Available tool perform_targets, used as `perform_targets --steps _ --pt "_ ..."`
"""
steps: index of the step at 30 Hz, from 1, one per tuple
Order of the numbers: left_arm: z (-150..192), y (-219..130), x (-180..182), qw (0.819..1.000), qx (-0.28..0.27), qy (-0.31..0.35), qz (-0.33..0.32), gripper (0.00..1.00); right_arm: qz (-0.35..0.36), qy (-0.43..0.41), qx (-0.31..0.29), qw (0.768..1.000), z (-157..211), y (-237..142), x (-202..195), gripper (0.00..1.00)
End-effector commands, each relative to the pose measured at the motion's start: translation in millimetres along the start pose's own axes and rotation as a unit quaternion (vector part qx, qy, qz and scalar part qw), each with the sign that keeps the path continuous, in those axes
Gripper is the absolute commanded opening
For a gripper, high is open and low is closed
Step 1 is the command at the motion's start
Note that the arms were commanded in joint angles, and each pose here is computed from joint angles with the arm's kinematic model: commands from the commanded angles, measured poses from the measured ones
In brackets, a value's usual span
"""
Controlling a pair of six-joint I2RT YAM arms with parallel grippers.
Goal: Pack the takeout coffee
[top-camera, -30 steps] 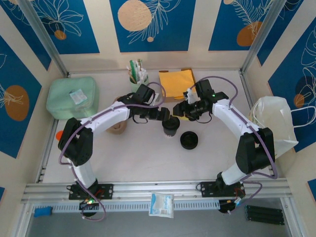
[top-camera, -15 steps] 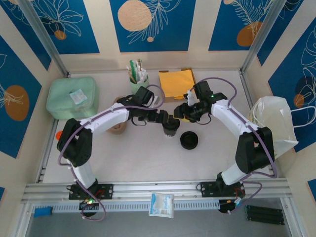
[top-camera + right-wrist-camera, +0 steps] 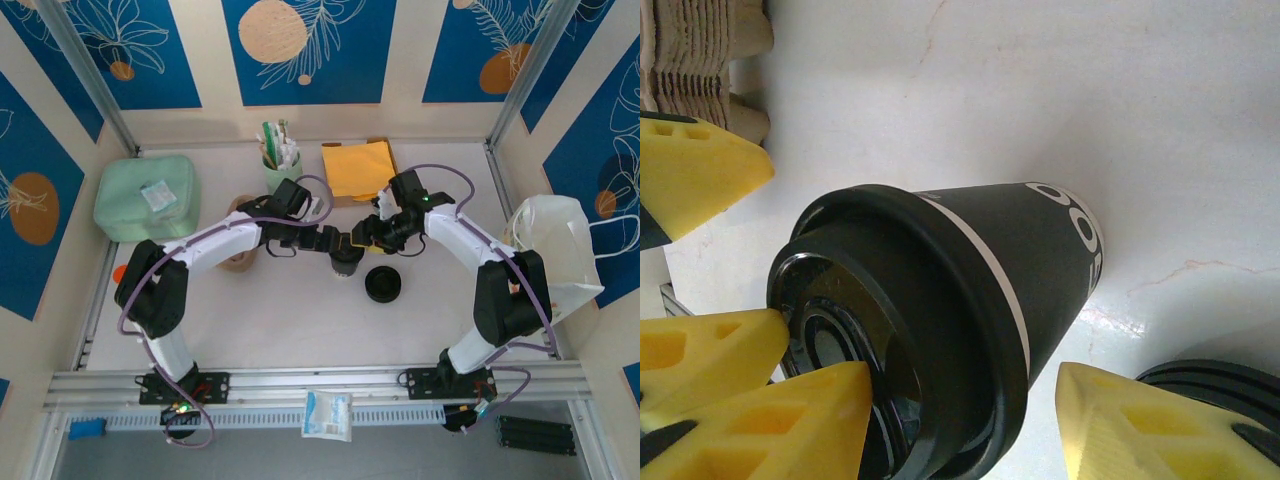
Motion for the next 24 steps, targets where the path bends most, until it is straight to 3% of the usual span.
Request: perform_targets --steps 1,13,21,24 --pt "-0.5 -4.6 -5.8 1.0 0.002 0.007 0.008 0.97 -0.011 -0.011 -0.001 1.0 4.3 -11.2 10.9 0.53" --pt "-28.1 -27.4 -18.5 0.999 -0.031 0.023 0.019 0.98 -0.044 -0.035 -0.031 0.998 2.5 -43.8 39.7 0.63" --pt "-46.2 -61.7 -15.7 0.997 -0.062 0.04 0.004 0.99 -0.059 -0.054 -0.049 0.996 4.6 -65.0 55.1 0.67" --pt "-52.3 -81.0 -8.8 0.996 -0.081 0.039 -0.007 0.99 -0.052 -0.065 -0.063 0.995 2.3 -73.4 58.5 0.79"
Point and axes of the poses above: each hand's point on the last joint's axis, 136 mm out from that joint toward the fingers, its own y axis out along the fingers, its own x axis along the line the jaws close on, z = x × y, the point moved 3 cm from there along -y, back along the fingers, and after that the axes turned 15 degrees about y, right-handed, at the moved point
